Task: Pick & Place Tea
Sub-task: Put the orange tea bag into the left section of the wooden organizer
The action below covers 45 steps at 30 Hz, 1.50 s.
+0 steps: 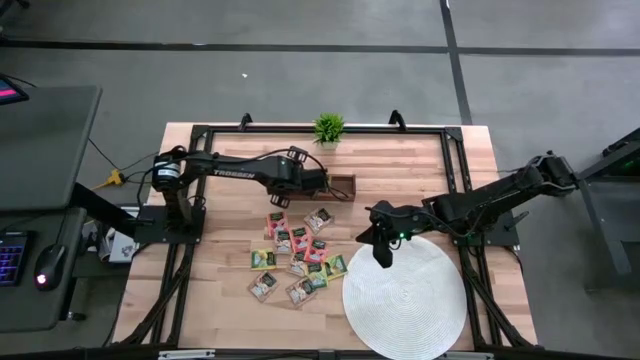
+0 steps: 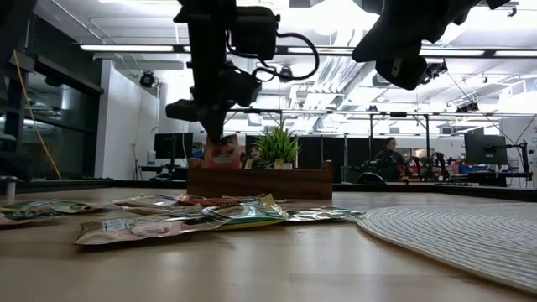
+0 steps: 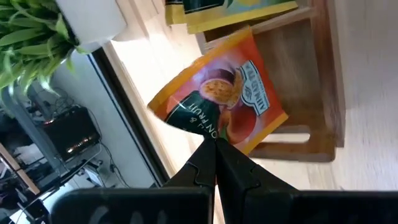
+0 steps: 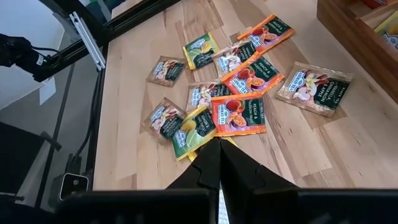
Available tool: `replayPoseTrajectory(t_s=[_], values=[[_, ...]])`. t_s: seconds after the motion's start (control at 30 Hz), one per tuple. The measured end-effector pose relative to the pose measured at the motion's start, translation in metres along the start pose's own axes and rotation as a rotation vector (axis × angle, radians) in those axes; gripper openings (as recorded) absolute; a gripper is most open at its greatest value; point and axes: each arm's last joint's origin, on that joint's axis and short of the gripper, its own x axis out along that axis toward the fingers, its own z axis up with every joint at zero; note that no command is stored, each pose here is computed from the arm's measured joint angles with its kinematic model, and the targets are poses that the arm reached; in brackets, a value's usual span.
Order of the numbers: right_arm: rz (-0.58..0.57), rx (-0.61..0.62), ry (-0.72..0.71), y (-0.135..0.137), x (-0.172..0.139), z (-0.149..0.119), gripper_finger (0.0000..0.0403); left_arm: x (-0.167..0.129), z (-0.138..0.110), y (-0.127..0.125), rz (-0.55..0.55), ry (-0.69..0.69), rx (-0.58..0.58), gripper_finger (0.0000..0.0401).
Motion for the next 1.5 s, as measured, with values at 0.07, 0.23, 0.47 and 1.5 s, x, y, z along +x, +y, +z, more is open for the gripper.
replayPoseTrajectory(t_s=[0.07, 0.23, 0.47, 1.5], values=[[0.0, 0.0, 0.0, 0.0, 0.0, 0.0, 0.0005, 0.002, 0.001, -0.001, -0.006, 0.001, 0.001, 0.0], [-0.001, 0.0, 0.0, 0.0, 0.0, 0.0, 0.0011, 0.001, 0.0, -0.001, -0.011, 0.005, 0.001, 0.0], [-0.001, 0.0, 0.001, 0.0, 0.0, 0.0, 0.0011, 0.003, -0.003, 0.0, -0.034, 0.024, -0.025, 0.0001], [-0.002, -0.019, 0.001, 0.0, 0.0, 0.0, 0.0011, 0.004, -0.009, 0.004, -0.103, 0.008, -0.116, 0.0149]])
